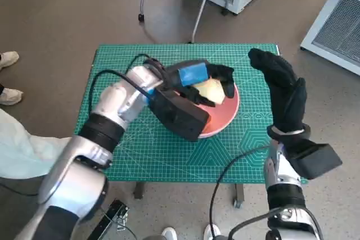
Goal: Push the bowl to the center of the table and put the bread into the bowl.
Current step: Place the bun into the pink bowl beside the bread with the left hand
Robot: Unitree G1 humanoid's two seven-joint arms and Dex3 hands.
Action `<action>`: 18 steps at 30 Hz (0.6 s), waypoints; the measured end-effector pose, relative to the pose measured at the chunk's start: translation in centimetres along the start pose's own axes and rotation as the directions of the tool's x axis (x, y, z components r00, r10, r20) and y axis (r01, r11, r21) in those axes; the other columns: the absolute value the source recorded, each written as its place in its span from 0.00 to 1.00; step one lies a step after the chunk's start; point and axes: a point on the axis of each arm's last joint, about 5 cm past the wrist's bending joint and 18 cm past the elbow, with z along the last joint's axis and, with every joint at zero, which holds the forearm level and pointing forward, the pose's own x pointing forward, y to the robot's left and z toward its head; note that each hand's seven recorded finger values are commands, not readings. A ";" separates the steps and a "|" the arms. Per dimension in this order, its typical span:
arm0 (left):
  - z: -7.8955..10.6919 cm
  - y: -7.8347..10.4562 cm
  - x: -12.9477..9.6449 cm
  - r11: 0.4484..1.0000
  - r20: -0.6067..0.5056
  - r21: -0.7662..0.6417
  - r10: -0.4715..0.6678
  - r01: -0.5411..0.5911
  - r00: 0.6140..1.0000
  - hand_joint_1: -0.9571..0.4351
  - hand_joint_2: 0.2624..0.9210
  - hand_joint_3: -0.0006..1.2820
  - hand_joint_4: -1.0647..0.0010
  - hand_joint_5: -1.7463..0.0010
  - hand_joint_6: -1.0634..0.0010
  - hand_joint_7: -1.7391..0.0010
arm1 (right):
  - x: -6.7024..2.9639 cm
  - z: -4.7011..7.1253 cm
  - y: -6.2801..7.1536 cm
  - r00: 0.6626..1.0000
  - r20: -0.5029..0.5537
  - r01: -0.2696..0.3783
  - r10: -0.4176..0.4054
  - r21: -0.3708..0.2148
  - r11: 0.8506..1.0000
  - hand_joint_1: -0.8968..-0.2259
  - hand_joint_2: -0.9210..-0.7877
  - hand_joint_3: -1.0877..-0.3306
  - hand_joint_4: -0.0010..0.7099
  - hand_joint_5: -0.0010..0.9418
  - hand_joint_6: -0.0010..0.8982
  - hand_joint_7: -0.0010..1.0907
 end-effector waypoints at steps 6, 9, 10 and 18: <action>0.0 0.1 0.0 0.997 -0.053 -0.012 -0.078 0.077 0.996 0.50 1.00 0.08 0.80 0.99 0.71 0.91 | -0.02 0.1 0.0 1.000 0.002 0.008 -0.008 -0.007 1.000 0.50 0.00 0.43 0.56 0.01 0.06 0.68; 0.0 0.2 -0.1 0.994 -0.070 -0.032 -0.107 0.105 0.992 0.48 1.00 0.06 0.86 1.00 0.74 0.93 | 0.04 0.1 0.0 1.000 0.008 0.013 -0.013 -0.009 1.000 0.50 0.00 0.43 0.56 0.01 0.06 0.68; 0.0 0.3 -0.2 0.993 -0.073 -0.045 -0.115 0.111 0.991 0.48 1.00 0.06 0.87 1.00 0.75 0.94 | 0.07 0.2 0.0 1.000 0.010 0.014 -0.014 -0.010 1.000 0.50 0.00 0.43 0.56 0.01 0.07 0.68; -0.6 0.8 -1.2 0.971 -0.080 -0.204 -0.145 0.126 0.986 0.48 1.00 0.04 0.90 1.00 0.75 0.95 | 0.15 0.2 -0.1 1.000 0.013 0.023 -0.023 -0.011 1.000 0.50 0.00 0.43 0.56 0.01 0.07 0.68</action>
